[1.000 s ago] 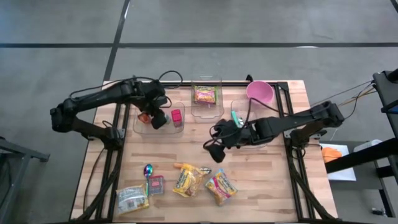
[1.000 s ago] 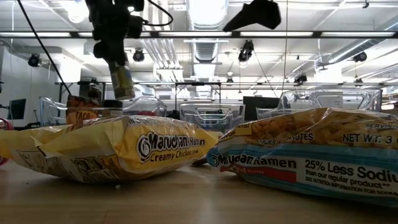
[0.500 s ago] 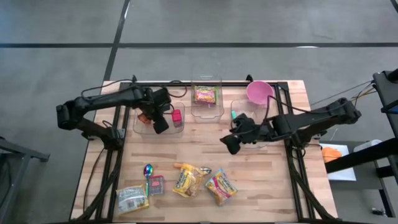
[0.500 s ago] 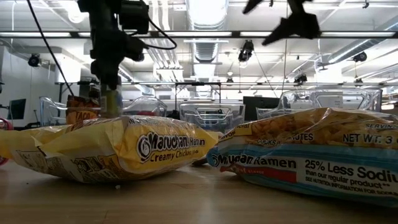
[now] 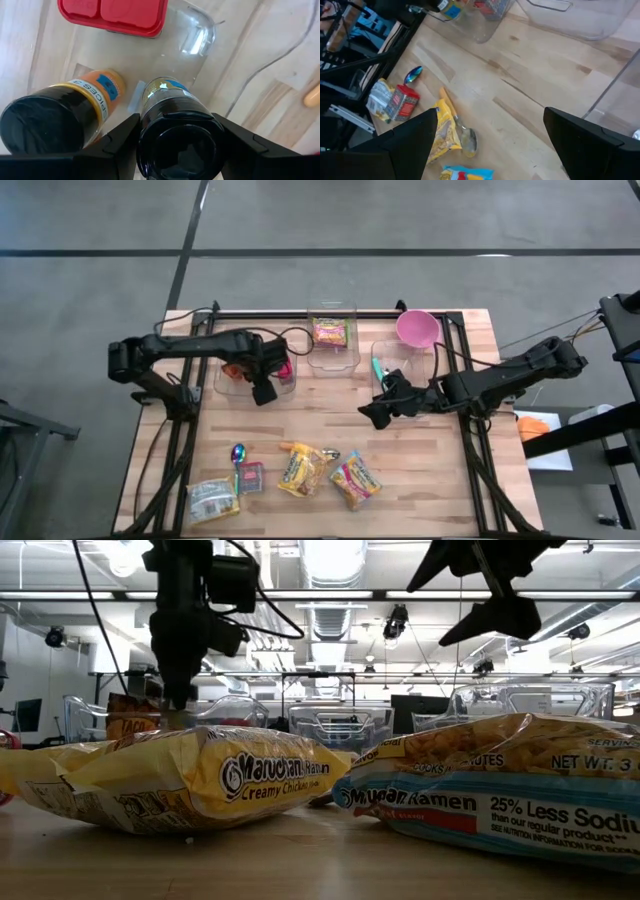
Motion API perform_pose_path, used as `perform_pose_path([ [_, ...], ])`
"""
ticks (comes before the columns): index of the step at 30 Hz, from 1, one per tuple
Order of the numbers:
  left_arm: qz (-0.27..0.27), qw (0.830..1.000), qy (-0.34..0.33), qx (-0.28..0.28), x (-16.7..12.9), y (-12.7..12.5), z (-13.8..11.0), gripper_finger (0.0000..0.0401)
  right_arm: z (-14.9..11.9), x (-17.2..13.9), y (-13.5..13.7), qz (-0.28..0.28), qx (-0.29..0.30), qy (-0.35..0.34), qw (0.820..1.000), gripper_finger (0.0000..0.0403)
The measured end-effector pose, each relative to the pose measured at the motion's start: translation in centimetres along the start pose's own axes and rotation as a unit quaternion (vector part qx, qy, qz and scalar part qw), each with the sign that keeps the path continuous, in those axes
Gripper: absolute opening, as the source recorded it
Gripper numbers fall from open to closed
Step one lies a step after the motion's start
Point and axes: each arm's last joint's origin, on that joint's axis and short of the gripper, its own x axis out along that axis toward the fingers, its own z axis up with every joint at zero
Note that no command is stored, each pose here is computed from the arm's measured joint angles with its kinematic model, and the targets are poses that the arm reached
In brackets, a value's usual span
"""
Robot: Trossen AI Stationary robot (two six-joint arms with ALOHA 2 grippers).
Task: Pick & Place Food Item
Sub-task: Put the green seasoning bottle into the left transparent bin
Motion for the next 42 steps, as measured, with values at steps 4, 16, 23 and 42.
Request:
perform_pose_path([
  [4,0.003,1.000,0.001,0.001,0.1,0.0,0.1,0.0210,0.1,-0.1,0.1,0.001,-0.001,0.000,1.000,0.0359],
  [16,0.001,1.000,-0.009,0.001,0.4,0.0,0.5,0.0210,0.5,-0.4,0.7,0.012,-0.012,-0.005,1.000,0.0359],
  [23,0.001,1.000,-0.007,0.002,0.9,-0.2,0.8,0.0210,0.5,-0.4,0.7,0.012,-0.012,-0.005,1.000,0.0359],
  [42,0.000,1.000,-0.016,0.000,1.1,-0.3,1.1,0.0263,0.5,-0.4,0.7,0.013,-0.011,-0.005,1.000,0.0359],
])
